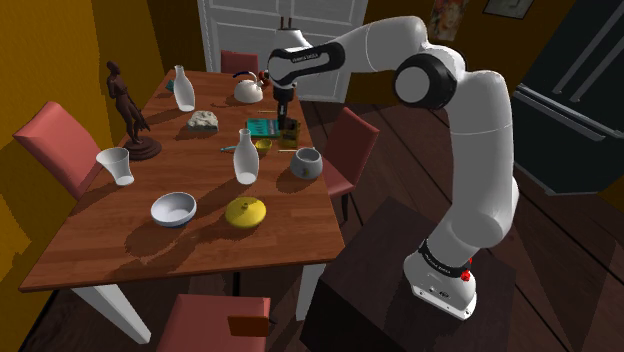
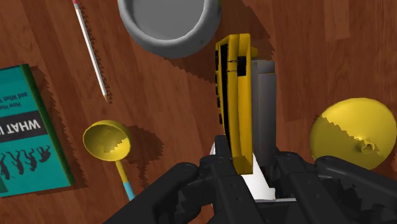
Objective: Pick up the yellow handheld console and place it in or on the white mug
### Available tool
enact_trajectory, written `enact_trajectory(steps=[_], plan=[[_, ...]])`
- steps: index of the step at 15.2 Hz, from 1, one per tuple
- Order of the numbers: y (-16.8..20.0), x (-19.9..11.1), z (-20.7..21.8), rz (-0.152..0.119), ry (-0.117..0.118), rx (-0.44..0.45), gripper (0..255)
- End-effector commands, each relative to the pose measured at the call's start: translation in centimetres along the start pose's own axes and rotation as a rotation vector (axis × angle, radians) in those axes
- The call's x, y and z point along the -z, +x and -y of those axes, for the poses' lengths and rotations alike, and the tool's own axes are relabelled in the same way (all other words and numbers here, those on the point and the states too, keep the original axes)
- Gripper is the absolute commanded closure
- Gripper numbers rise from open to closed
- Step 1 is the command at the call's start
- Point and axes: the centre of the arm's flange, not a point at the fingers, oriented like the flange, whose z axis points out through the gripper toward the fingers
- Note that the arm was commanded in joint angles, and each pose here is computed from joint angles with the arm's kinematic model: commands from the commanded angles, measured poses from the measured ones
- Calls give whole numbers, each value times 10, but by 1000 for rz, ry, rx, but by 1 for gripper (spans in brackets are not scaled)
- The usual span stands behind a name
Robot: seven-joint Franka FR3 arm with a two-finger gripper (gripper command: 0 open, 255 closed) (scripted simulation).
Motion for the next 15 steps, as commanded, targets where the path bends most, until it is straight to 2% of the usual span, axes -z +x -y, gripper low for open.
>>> enact_trajectory(steps=[1,10,15], plan=[[-17,6,-16,0,0,1,255],[-106,33,-91,0,0,1,255],[-106,7,-91,0,0,1,255]])
